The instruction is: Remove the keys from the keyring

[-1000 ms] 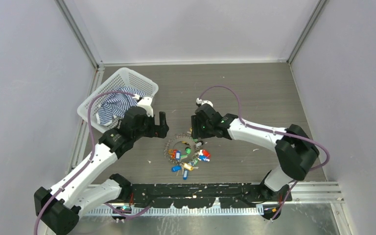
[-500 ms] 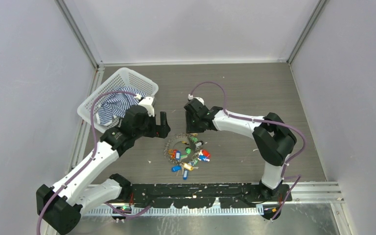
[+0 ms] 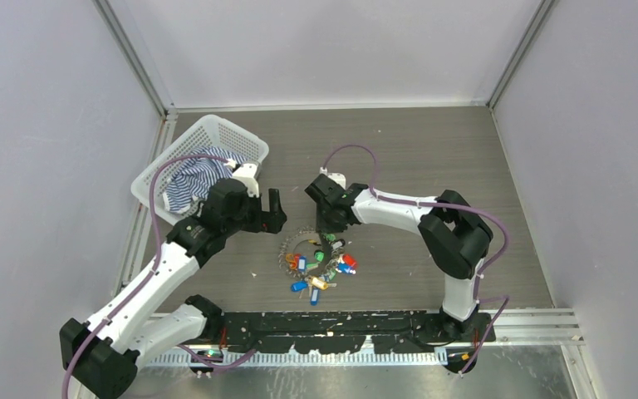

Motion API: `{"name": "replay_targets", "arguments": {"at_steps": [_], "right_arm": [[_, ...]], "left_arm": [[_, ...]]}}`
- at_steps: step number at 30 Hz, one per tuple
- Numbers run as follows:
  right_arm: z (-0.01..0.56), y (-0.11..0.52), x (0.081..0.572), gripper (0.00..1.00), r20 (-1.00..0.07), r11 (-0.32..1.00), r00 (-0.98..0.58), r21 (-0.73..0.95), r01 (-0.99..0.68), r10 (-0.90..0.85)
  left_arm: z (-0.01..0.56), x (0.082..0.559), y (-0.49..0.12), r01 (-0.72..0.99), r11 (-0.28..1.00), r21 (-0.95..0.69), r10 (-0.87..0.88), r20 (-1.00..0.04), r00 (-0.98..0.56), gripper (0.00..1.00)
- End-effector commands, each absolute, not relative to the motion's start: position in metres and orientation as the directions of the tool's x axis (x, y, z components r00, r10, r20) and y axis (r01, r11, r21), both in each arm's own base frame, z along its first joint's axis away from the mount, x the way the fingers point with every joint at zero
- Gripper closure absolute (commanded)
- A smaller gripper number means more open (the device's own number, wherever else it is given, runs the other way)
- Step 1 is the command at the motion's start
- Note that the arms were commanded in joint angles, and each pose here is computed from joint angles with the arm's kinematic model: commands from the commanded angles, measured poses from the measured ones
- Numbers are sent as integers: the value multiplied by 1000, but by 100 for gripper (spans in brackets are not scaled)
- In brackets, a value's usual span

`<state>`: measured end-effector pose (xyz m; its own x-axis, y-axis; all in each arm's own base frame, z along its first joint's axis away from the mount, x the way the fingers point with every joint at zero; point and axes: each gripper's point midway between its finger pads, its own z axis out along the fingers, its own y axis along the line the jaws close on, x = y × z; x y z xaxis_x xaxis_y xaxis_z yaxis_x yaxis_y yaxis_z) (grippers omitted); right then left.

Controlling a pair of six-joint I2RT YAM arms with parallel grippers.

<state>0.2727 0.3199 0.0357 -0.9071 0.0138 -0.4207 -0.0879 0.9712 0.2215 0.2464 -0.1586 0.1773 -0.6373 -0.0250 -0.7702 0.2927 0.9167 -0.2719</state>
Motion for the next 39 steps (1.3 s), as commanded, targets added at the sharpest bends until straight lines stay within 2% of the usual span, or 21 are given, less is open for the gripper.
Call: {"name": "replay_targets", "arguments": {"at_steps": [1,9,16,18,19,23,30,33,39], "right_arm": [[45,321,285,70,-463,973,-883,226,-40,71],[42,318,289,77,-485,975,-871,218,-29,83],[48,318,288,96,-493,973,-866,226,-40,78],[50,314,287,97,-498,976,-864,215,-39,75],[50,312,286,95,-502,976,-862,212,-41,73],[50,297,285,74,-509,980,-858,196,-45,62],[53,288,255,52,-493,950,-869,288,-121,39],[55,292,240,50,-492,928,-871,333,-168,19],[63,329,205,54,-491,866,-866,386,-317,-98]], "left_arm": [[189,246,-161,335,900,-280,-20,-793,-608,8],[191,246,-163,347,893,-286,-18,-795,-607,9],[193,248,-166,351,890,-292,-20,-793,-609,9],[192,248,-167,352,888,-296,-20,-789,-614,9],[192,248,-168,356,885,-301,-21,-788,-615,9],[188,245,-181,379,853,-360,-44,-772,-634,10],[173,241,-209,356,772,-527,-143,-689,-711,13],[167,241,-212,344,765,-544,-145,-666,-731,14],[157,241,-211,308,782,-542,-143,-637,-757,16]]}}
